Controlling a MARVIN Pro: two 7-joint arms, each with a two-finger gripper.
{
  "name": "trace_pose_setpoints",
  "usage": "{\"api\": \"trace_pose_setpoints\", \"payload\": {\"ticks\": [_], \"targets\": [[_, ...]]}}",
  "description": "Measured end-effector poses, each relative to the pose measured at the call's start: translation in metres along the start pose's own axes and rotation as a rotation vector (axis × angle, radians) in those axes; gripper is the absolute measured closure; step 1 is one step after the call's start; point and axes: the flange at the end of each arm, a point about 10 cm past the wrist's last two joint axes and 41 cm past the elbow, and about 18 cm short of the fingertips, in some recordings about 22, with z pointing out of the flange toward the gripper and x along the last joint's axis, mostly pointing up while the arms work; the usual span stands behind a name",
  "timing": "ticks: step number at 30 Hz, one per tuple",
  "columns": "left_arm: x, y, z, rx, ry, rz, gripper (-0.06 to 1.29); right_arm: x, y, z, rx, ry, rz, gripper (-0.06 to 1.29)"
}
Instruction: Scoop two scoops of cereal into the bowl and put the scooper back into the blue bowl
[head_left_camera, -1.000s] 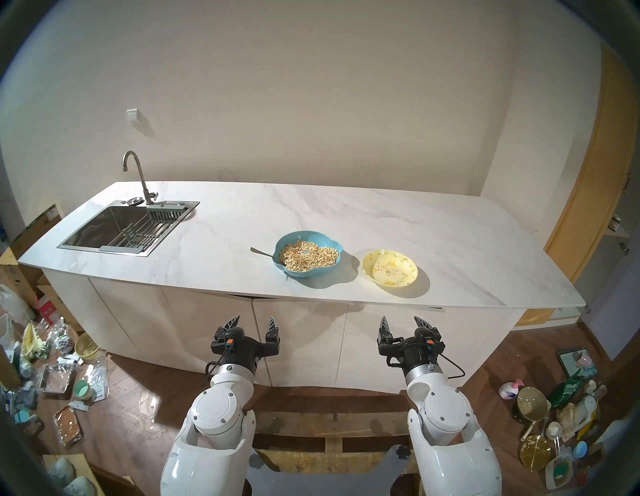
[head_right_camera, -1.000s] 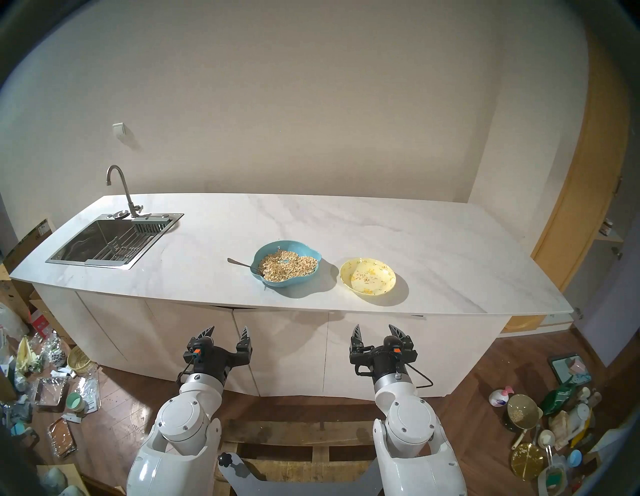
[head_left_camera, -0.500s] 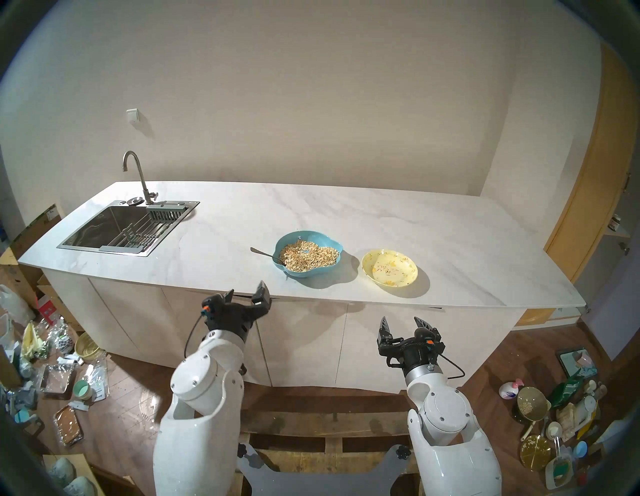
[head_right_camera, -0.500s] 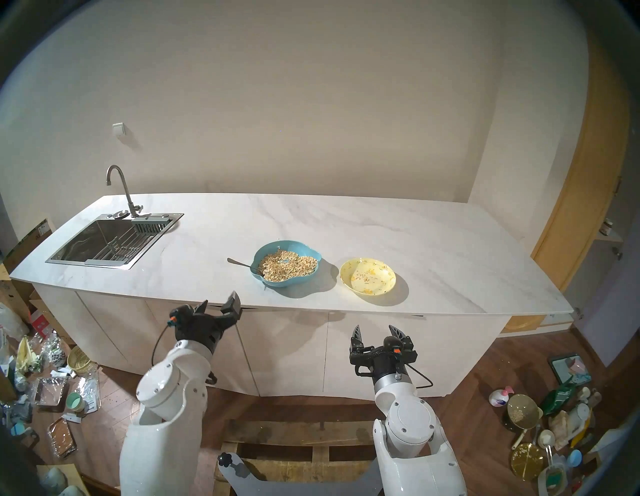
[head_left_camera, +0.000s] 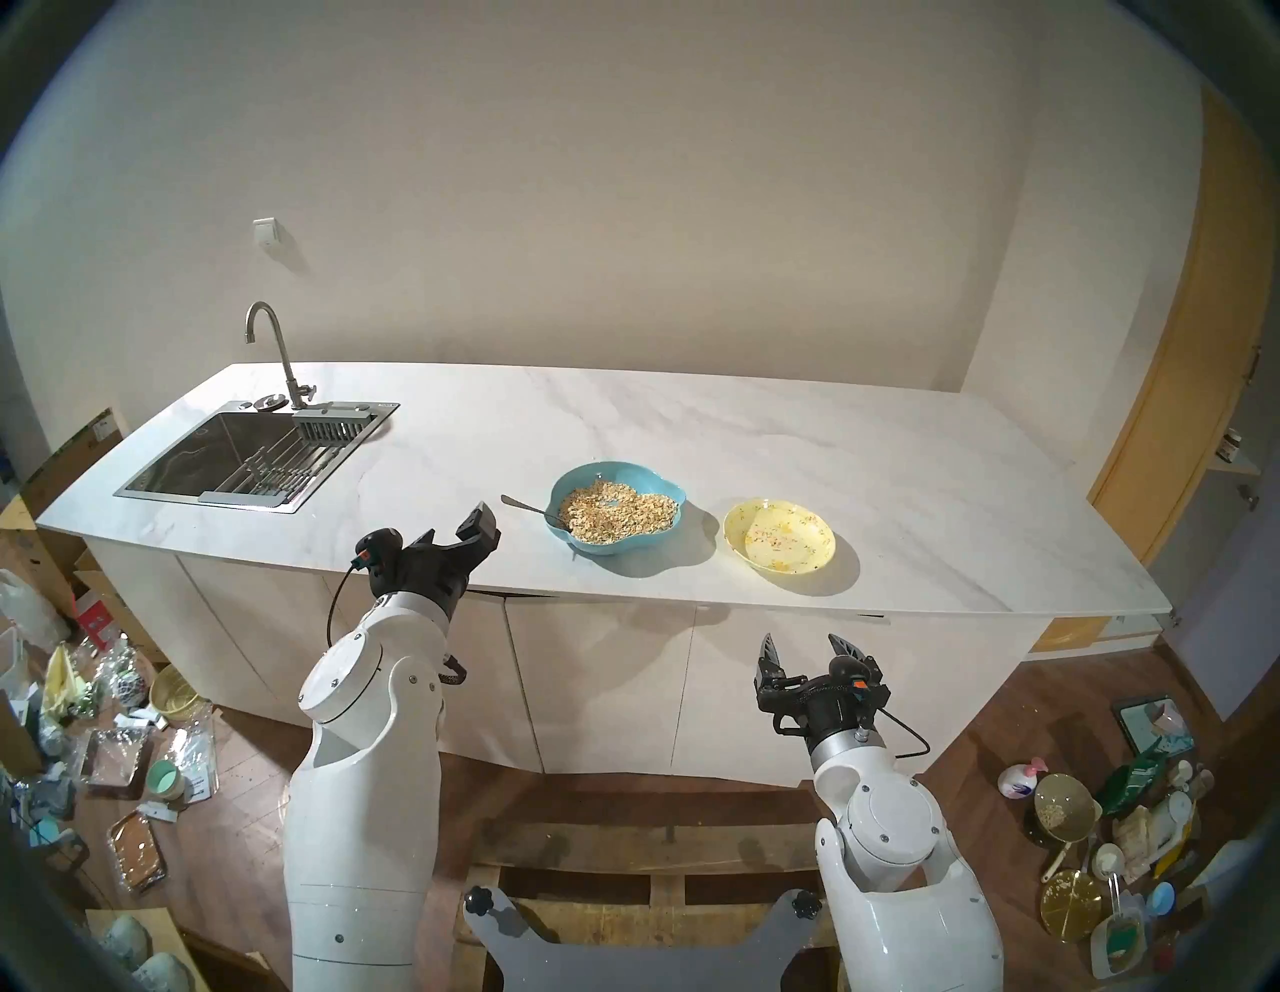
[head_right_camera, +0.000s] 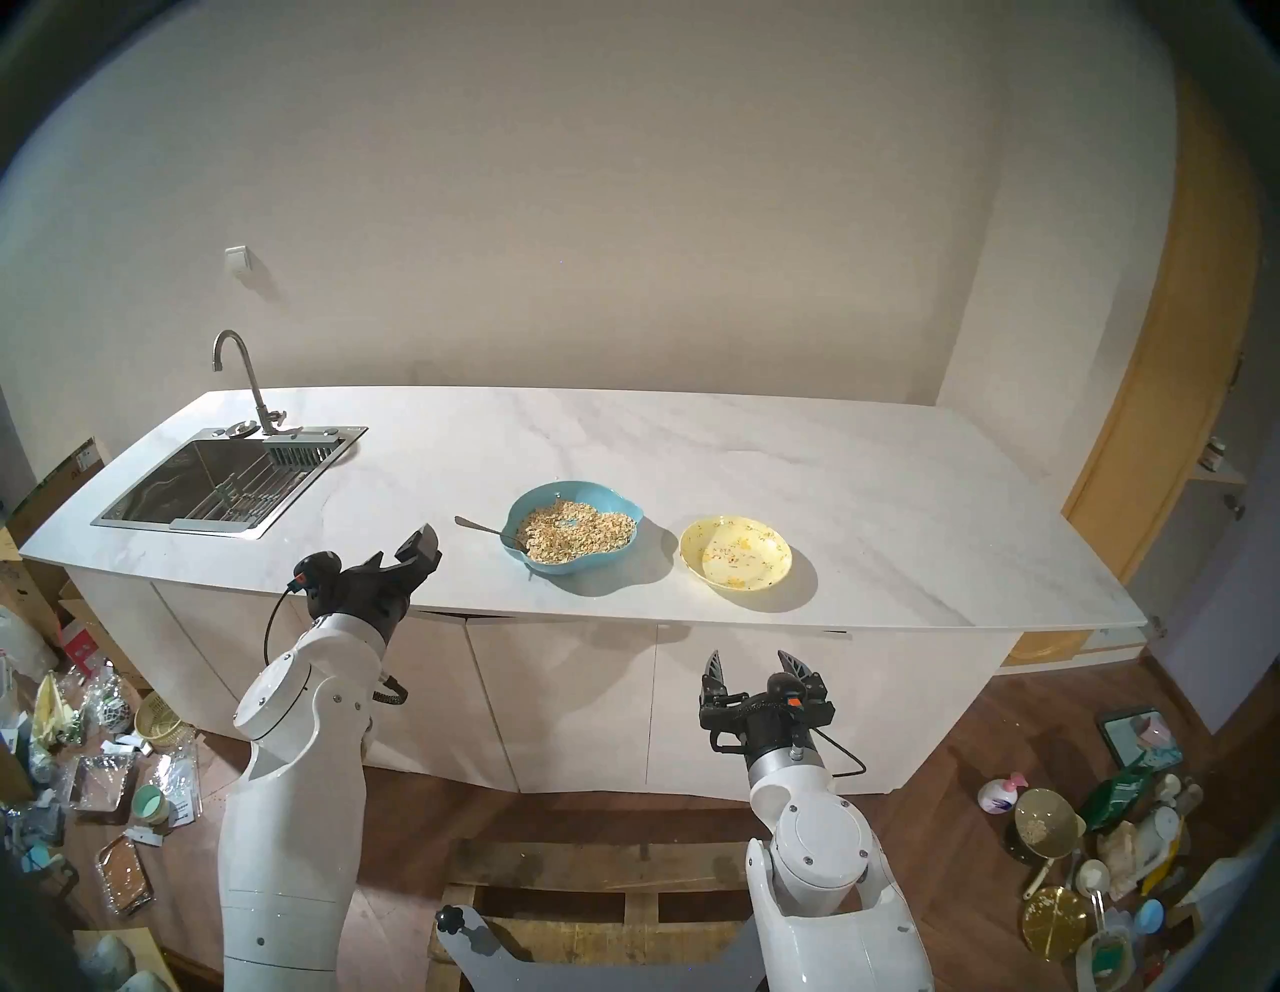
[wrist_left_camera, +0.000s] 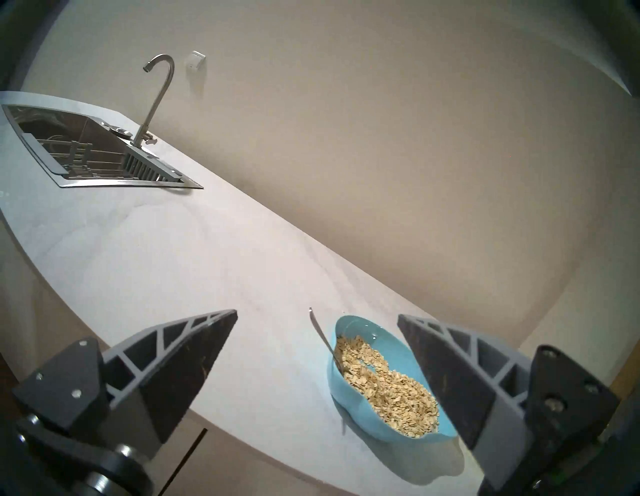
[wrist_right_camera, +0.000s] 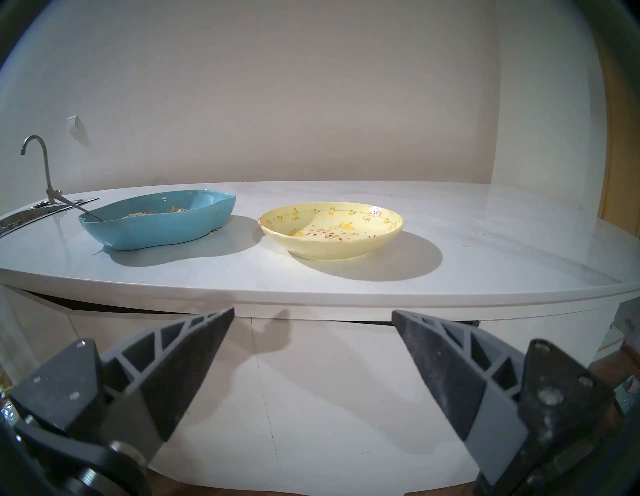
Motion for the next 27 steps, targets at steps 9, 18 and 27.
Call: {"api": "trace_pose_setpoints", "payload": {"ticks": [9,18,27], "targets": [[0.027,-0.025,0.039,-0.009,0.009,-0.116,-0.03,0.0,0.0,0.0,0.0,-0.001,0.0,0.0],[0.036,-0.018,0.06,-0.094,0.006,-0.175,-0.03,0.0,0.0,0.0,0.0,-0.001,0.0,0.0],[0.017,-0.02,0.068,-0.24,-0.071,-0.413,-0.03,0.0,0.0,0.0,0.0,-0.001,0.0,0.0]]}}
